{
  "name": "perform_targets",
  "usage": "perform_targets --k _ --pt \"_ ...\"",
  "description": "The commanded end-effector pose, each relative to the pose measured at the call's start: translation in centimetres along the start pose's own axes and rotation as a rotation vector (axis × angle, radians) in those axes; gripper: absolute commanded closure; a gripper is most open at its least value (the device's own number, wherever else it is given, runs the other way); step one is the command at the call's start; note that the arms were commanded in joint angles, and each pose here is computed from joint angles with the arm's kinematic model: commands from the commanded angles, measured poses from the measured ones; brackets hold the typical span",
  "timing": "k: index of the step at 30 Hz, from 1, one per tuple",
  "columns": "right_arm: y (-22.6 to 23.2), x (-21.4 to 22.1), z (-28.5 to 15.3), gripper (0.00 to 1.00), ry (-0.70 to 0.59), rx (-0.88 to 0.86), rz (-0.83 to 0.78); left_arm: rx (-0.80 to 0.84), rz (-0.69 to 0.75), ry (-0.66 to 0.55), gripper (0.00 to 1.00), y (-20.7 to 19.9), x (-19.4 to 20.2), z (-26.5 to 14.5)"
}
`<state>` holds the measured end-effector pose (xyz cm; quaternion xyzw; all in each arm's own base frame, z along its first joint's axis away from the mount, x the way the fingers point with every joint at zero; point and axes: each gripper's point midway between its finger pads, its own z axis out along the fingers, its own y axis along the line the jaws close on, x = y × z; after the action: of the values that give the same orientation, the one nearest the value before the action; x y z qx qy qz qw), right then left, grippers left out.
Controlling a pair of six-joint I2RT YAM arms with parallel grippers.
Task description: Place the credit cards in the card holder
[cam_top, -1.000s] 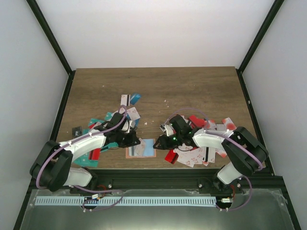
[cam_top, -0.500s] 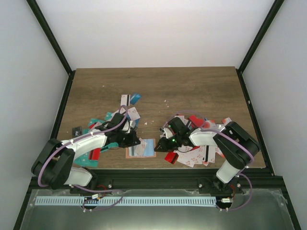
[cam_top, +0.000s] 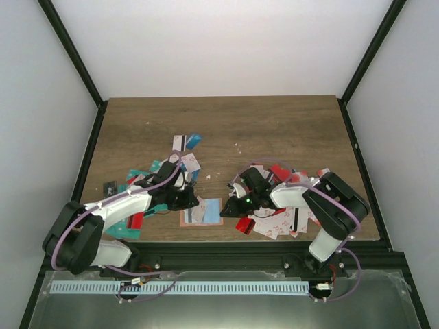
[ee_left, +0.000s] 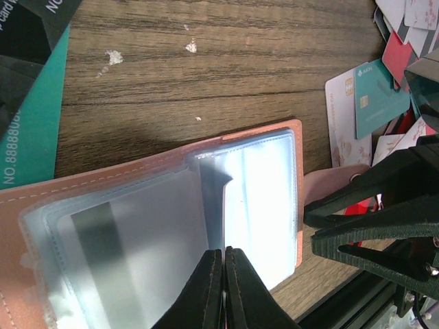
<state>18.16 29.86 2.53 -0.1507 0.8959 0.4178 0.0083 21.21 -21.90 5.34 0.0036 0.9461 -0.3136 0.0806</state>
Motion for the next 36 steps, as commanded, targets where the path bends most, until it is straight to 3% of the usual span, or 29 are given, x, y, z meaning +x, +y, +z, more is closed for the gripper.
perform_targets --k 1,22,36 --pt "-0.3 -0.6 0.3 0.76 0.003 0.005 -0.009 -0.005 0.0 0.01 0.96 0.4 0.0 0.5" --pt "-0.6 -1.1 0.8 0.8 0.025 0.004 -0.015 0.08 0.02 -0.013 0.96 0.2 -0.1 2.4" --pt "-0.5 -1.2 1.0 0.81 0.025 -0.02 0.009 0.126 -0.011 -0.109 0.96 0.4 -0.3 2.4"
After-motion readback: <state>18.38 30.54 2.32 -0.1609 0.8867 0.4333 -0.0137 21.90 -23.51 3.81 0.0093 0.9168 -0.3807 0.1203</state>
